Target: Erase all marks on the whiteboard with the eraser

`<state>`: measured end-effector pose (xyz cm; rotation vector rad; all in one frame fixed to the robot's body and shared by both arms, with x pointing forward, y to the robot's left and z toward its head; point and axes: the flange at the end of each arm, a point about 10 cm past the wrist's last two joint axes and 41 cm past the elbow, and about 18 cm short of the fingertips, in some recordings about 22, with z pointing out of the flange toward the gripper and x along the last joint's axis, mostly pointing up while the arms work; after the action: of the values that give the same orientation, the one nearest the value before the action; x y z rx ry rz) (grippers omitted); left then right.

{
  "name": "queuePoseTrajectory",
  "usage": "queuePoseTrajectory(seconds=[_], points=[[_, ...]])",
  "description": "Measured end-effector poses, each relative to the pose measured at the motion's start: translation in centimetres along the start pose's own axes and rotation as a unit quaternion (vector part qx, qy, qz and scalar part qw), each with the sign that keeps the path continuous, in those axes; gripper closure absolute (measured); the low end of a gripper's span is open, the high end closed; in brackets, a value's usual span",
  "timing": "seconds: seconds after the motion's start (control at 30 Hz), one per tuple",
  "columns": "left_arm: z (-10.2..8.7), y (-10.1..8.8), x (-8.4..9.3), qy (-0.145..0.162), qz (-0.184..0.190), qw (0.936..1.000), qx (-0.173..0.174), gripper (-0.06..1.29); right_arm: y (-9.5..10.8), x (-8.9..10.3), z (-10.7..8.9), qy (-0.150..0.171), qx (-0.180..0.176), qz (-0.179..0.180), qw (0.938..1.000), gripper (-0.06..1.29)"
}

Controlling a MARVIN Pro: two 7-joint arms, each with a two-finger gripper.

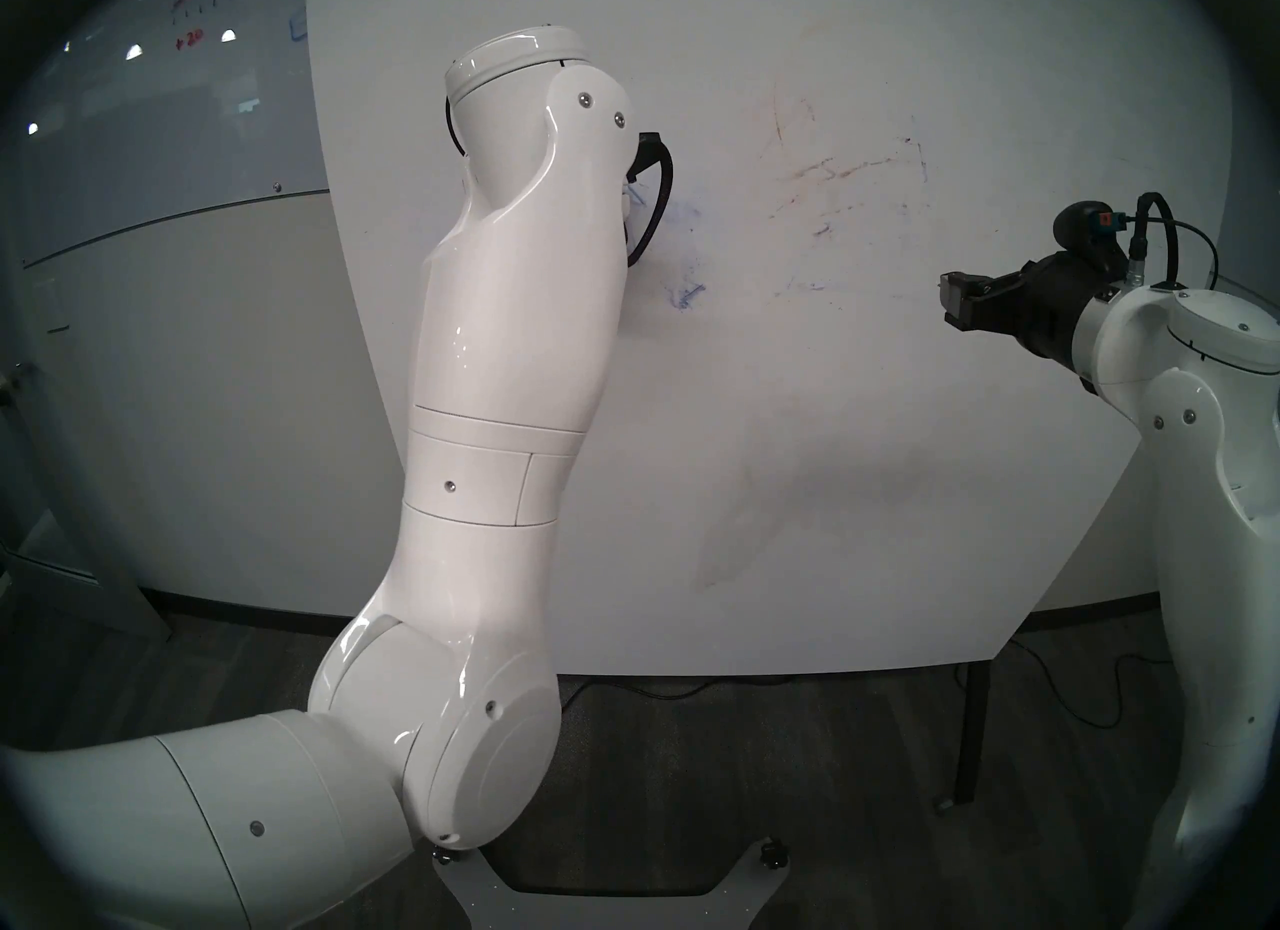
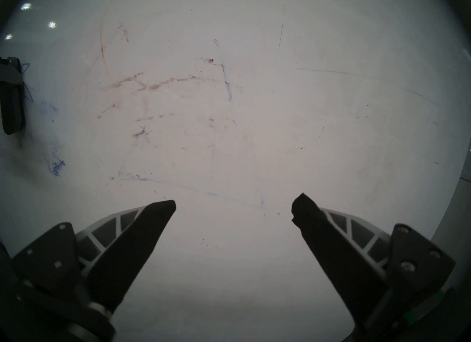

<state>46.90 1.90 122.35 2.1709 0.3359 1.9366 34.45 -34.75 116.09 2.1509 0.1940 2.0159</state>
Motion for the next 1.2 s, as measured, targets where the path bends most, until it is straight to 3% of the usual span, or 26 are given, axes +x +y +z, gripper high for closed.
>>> queuePoseTrajectory(seconds=[0.4,0.73,1.2], points=[[-0.9,1.4,2.7,0.025,0.001,0.9995,-0.019,0.58,0.0,0.0,0.0,0.000,0.000,0.000,1.0000,-0.03],[0.2,2.3,3.9,0.015,0.004,0.9997,-0.017,0.58,0.0,0.0,0.0,0.000,0.000,0.000,1.0000,-0.03],[0.5,2.4,3.8,0.002,-0.005,0.9995,-0.030,0.58,0.0,0.0,0.0,0.000,0.000,0.000,1.0000,-0.03]])
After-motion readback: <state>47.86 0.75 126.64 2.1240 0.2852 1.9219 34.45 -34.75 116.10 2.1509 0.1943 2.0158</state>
